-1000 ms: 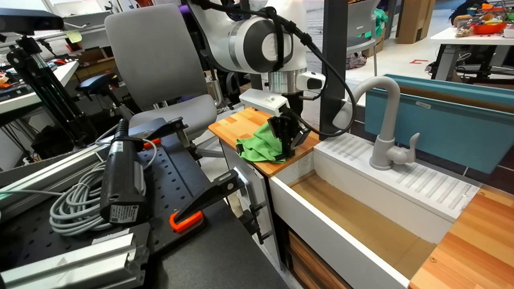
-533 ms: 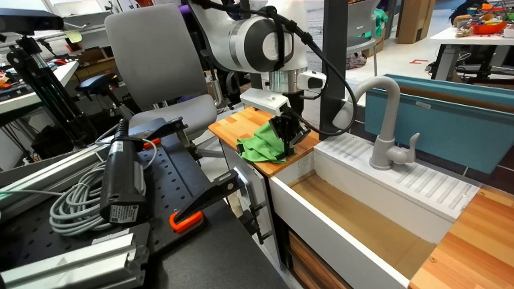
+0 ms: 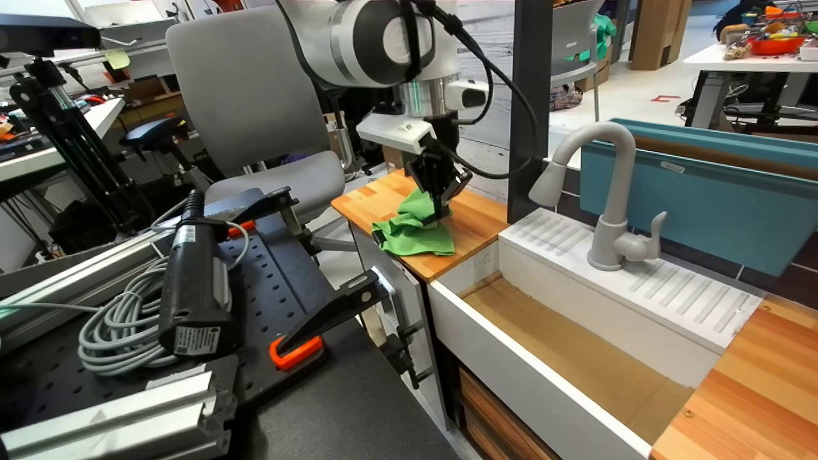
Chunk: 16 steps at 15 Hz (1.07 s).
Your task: Unfold the green cloth
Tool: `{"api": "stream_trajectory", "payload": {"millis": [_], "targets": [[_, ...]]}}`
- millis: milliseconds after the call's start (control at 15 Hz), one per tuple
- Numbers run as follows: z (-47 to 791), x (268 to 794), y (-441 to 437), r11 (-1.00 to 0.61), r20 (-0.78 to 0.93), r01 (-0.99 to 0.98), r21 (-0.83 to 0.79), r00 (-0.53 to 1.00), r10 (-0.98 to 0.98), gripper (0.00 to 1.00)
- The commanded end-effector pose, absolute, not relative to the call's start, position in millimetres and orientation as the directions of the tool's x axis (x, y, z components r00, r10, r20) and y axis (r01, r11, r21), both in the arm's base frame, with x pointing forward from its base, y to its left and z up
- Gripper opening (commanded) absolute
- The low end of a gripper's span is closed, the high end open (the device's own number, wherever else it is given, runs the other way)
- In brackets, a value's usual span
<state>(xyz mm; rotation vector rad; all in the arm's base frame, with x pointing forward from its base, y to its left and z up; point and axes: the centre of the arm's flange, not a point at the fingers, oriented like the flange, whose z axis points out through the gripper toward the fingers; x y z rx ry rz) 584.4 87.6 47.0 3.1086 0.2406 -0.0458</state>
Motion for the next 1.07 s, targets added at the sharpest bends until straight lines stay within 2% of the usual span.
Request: {"api": "stream_trajectory", "payload": {"millis": [0, 600, 1000], "targets": [[97, 552, 127, -0.973, 0.033, 0.230, 0.002, 0.973, 0.229, 0.01], [109, 526, 256, -0.909, 0.075, 0.416, -0.037, 0.908, 0.412, 0.01], [83, 526, 300, -0.879, 0.049, 0.474, -0.049, 0.880, 0.472, 0.01]]}}
